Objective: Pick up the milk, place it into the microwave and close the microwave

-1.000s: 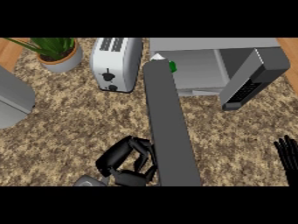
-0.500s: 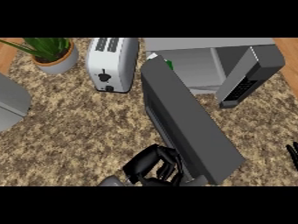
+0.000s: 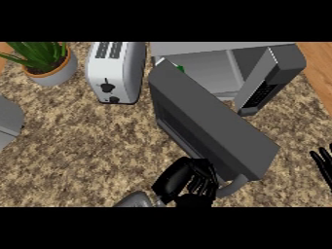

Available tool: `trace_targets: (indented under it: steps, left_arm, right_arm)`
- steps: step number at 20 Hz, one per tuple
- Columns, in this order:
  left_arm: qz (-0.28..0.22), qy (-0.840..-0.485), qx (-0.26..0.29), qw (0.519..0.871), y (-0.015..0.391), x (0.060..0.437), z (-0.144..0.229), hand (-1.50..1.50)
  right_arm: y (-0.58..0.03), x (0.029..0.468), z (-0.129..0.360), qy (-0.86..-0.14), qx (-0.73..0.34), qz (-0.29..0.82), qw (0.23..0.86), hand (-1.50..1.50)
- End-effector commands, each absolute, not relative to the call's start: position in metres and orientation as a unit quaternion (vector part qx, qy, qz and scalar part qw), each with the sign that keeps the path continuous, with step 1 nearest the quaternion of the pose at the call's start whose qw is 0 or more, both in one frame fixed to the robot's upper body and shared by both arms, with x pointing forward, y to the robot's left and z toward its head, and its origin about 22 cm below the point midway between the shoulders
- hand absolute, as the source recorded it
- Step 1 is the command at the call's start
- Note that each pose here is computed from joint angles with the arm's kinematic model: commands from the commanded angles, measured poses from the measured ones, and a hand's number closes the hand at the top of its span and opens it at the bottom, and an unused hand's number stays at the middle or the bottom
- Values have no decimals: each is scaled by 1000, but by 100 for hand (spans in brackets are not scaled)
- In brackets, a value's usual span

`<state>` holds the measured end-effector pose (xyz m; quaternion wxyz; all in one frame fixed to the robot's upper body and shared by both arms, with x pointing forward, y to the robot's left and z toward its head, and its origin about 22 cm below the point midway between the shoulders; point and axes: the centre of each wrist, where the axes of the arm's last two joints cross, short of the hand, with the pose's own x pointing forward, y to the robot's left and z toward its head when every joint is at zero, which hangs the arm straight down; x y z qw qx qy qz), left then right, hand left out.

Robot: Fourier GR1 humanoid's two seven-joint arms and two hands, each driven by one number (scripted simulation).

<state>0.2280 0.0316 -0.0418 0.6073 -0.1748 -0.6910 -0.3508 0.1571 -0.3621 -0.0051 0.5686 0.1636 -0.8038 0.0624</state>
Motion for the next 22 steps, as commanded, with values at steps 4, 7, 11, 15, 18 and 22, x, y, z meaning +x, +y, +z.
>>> trace_targets:
  steps: [4, 7, 11, 15, 18, 22]
  left_arm:
    - [-333, -716, -158, 592, 2, 233, -20, 150]
    - [-291, -737, -142, 594, 0, 247, -7, 150]
    - [-254, -754, -114, 595, -1, 262, 1, 150]
    - [-232, -764, -88, 595, -5, 288, 19, 150]
    - [-217, -771, -66, 594, -4, 299, 21, 150]
    - [-199, -778, -54, 594, -5, 316, 32, 150]
  right_arm:
    - [-357, 167, 30, -808, 225, 105, 534, -150]
    - [-346, 176, 39, -804, 229, 121, 536, -150]
    - [-346, 169, 49, -803, 235, 120, 534, -150]
    - [-342, 174, 54, -800, 242, 121, 535, -150]
    - [-338, 172, 59, -799, 244, 121, 536, -150]
    - [-340, 174, 67, -800, 243, 118, 535, -150]
